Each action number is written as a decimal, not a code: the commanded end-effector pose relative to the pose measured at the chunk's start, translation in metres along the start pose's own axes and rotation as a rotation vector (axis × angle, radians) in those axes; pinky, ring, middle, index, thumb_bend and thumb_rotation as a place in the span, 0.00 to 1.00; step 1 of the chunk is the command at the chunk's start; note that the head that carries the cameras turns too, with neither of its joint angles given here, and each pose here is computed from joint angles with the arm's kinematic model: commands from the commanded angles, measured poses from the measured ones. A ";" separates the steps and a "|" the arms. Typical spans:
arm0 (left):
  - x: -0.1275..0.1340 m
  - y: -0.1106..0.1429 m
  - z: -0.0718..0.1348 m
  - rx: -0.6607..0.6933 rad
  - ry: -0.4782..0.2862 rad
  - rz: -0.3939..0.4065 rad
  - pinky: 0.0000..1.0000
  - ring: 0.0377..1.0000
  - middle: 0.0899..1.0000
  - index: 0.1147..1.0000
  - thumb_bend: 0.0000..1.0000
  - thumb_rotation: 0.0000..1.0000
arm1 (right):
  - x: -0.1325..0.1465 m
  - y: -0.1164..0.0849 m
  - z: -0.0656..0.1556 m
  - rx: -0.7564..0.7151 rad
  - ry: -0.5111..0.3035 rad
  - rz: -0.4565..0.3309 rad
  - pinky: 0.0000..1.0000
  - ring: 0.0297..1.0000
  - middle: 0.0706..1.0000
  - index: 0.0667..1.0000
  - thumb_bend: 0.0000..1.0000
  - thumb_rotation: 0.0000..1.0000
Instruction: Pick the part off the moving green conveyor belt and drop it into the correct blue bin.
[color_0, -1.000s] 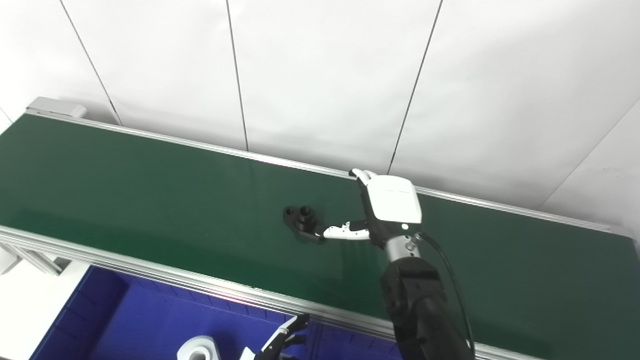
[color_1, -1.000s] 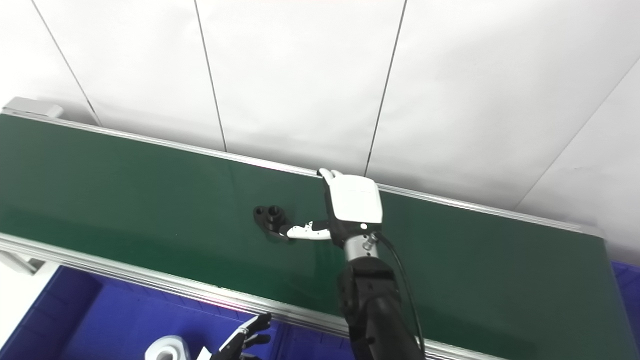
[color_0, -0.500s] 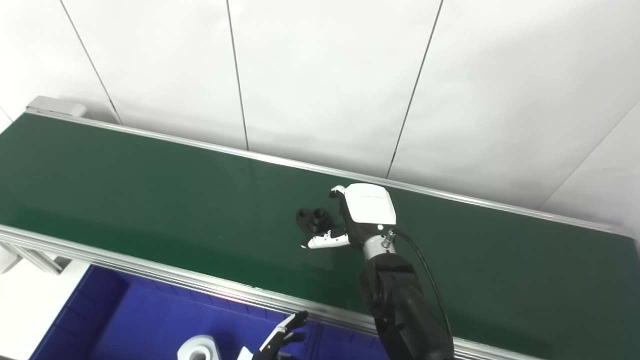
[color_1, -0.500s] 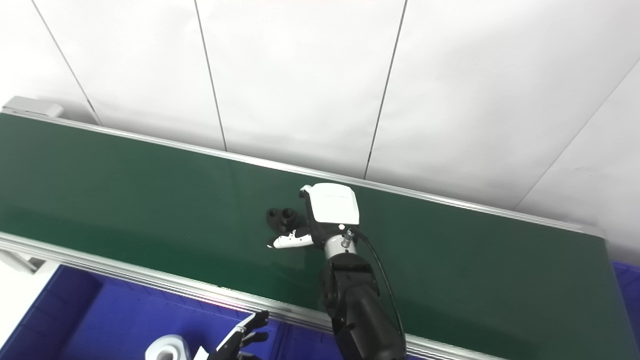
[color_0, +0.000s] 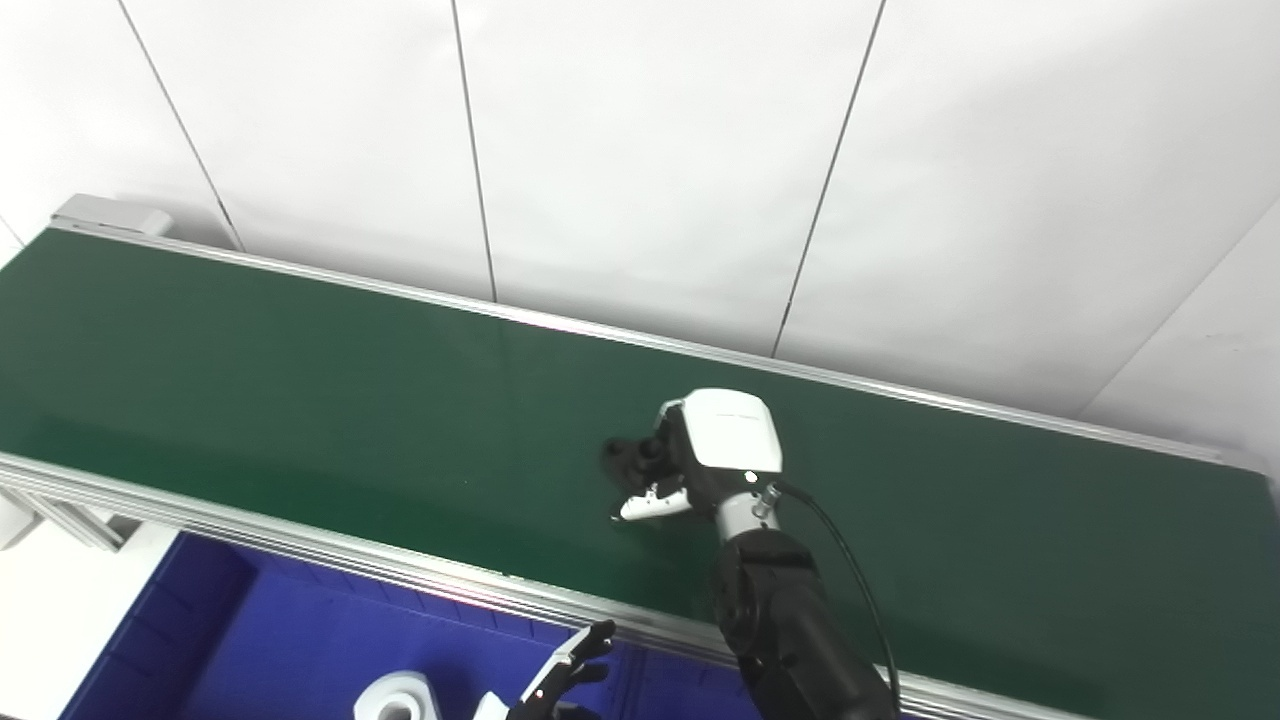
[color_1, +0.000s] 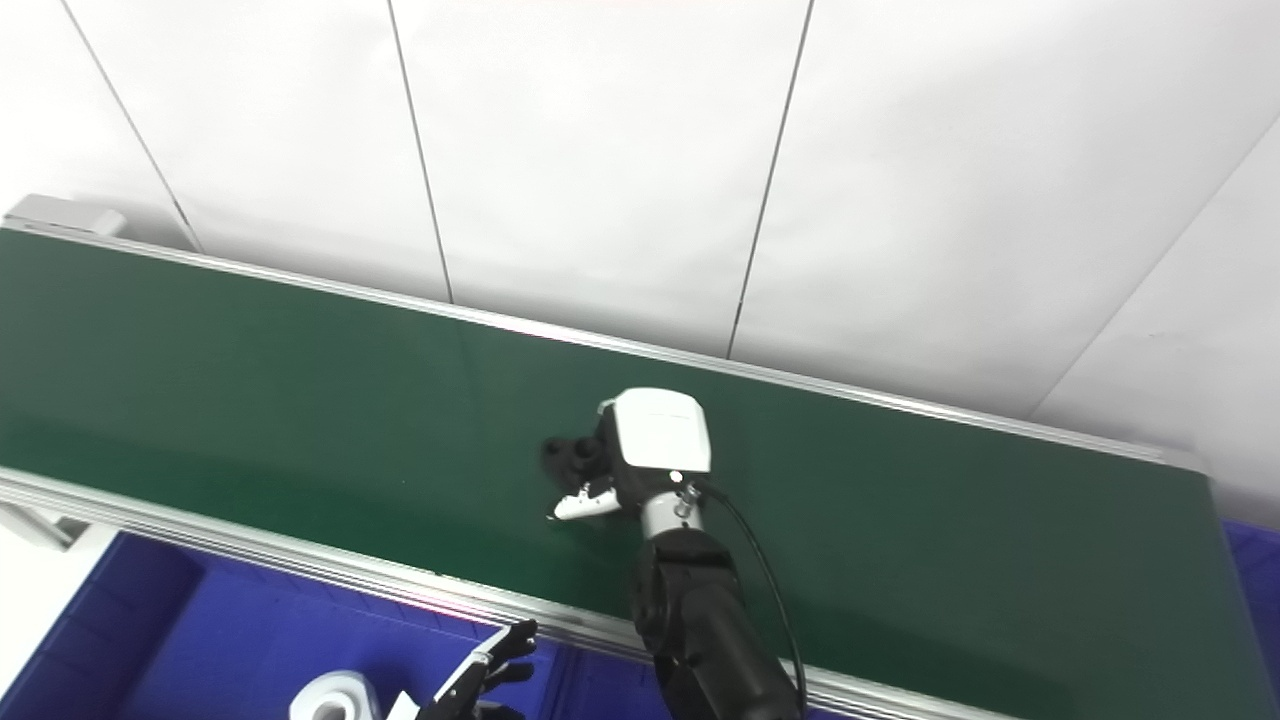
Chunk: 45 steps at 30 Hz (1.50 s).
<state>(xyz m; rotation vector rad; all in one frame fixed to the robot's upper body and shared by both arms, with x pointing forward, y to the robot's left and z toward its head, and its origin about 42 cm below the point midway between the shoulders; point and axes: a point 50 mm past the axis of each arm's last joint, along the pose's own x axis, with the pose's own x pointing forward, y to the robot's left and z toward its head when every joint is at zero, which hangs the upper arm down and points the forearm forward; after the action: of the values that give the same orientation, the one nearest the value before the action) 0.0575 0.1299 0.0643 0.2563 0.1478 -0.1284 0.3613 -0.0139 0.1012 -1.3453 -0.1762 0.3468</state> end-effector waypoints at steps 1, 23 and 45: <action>0.001 -0.059 0.053 -0.131 -0.102 -0.059 0.64 0.81 0.85 0.86 0.70 0.77 | -0.005 0.017 -0.009 -0.014 0.030 0.036 0.12 0.18 0.43 0.45 0.53 0.00; 0.000 -0.051 0.053 -0.167 -0.066 -0.064 0.64 0.82 0.88 0.87 0.67 0.68 | -0.021 0.010 -0.015 0.045 -0.007 -0.036 0.11 0.15 0.43 0.45 0.53 0.00; 0.002 0.013 0.062 -0.133 -0.105 -0.085 0.85 0.87 0.94 0.95 0.57 0.88 | -0.152 -0.108 -0.020 0.005 -0.175 -0.067 0.13 0.17 0.43 0.45 0.52 0.00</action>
<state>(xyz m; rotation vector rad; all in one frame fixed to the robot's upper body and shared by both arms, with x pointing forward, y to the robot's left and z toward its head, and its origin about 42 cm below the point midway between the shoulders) 0.0667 0.1320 0.1136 0.1410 0.1370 -0.1967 0.2472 -0.0988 0.1978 -1.2954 -0.2945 0.4314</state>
